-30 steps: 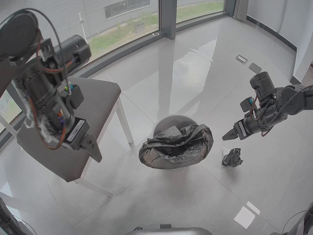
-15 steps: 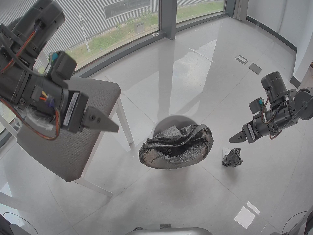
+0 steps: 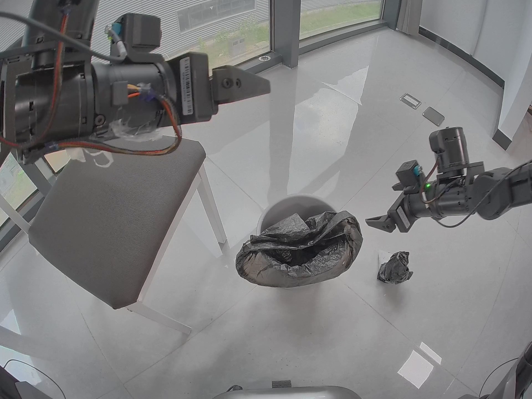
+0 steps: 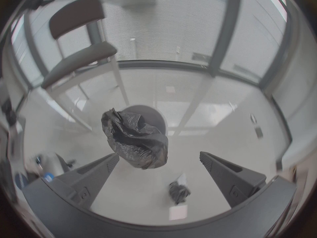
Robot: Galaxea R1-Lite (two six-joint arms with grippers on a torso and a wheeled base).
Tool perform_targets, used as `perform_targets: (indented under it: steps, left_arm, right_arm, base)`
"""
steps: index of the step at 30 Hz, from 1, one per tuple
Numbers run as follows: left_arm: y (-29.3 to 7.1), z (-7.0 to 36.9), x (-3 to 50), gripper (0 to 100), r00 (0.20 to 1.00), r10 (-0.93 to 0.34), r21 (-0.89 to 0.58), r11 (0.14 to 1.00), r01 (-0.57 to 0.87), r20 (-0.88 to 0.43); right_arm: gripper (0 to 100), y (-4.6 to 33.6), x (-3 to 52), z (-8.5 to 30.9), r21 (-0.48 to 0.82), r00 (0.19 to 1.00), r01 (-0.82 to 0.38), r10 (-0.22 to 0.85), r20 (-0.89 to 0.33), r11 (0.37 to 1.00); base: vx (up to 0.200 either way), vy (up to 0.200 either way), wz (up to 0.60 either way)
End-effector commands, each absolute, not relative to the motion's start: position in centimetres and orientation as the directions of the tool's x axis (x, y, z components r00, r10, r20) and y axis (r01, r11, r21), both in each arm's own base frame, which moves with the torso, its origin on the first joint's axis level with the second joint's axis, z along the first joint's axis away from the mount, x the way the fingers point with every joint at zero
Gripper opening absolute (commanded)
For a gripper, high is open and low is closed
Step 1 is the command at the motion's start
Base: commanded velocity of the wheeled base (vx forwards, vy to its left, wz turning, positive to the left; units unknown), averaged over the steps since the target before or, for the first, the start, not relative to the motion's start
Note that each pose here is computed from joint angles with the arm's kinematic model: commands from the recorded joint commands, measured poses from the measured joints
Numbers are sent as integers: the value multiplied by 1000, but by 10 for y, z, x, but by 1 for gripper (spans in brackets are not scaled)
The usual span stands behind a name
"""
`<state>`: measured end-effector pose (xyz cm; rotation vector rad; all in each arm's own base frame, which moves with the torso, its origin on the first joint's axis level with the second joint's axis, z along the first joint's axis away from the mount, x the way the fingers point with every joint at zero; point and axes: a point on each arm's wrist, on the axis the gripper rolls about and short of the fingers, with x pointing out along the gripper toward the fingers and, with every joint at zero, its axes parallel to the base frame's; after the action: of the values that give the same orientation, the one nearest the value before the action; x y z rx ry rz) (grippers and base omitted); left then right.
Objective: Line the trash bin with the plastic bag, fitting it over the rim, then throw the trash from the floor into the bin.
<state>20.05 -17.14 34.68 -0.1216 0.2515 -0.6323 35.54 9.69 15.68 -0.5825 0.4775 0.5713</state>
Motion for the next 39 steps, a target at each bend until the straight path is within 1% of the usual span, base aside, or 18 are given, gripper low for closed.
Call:
perform_targets:
  steps: [1, 2, 5, 6, 8, 12, 17, 23, 29, 36, 39]
  left_arm:
    - [-196, 327, 212, 100, 760, -607, -184, 794, 579, -232]
    - [-196, 326, 213, 100, 760, -606, -184, 795, 577, -233]
    - [-197, 326, 215, 100, 761, -605, -186, 796, 576, -233]
    - [-197, 326, 215, 100, 761, -605, -186, 796, 576, -233]
    - [-197, 327, 215, 100, 762, -606, -188, 796, 576, -227]
    - [-197, 329, 213, 100, 763, -608, -191, 794, 577, -221]
    - [-200, 333, 212, 100, 761, -614, -191, 789, 584, -211]
    - [-203, 334, 214, 100, 762, -613, -191, 790, 583, -208]
    - [-206, 334, 216, 100, 762, -615, -192, 788, 585, -202]
    - [-205, 335, 216, 100, 762, -616, -192, 787, 586, -199]
    - [-205, 335, 215, 100, 762, -617, -194, 786, 587, -199]
  right_arm:
    - [100, 110, 405, 69, -440, 660, -739, 419, -624, 510]
    - [100, 112, 413, 63, -460, 659, -744, 420, -623, 485]
    - [100, 116, 433, 49, -481, 662, -746, 431, -614, 460]
    - [100, 117, 434, 48, -481, 661, -747, 432, -613, 460]
    - [100, 122, 455, 43, -500, 678, -734, 452, -580, 459]
    - [100, 124, 465, 44, -519, 691, -723, 460, -558, 456]
    - [100, 122, 467, 38, -512, 666, -746, 473, -576, 427]
    - [100, 119, 467, 37, -511, 667, -745, 470, -578, 428]
    - [100, 114, 474, 40, -525, 684, -729, 464, -562, 439]
    - [100, 116, 484, 45, -550, 706, -707, 469, -530, 444]
    - [100, 118, 489, 54, -568, 723, -690, 474, -503, 449]
  base:
    - [0, 0, 0]
    - [0, 0, 0]
    - [0, 0, 0]
    - [0, 0, 0]
    - [0, 0, 0]
    - [0, 0, 0]
    - [0, 0, 0]
    - [0, 0, 0]
    - [0, 0, 0]
    - [0, 0, 0]
    - [0, 0, 0]
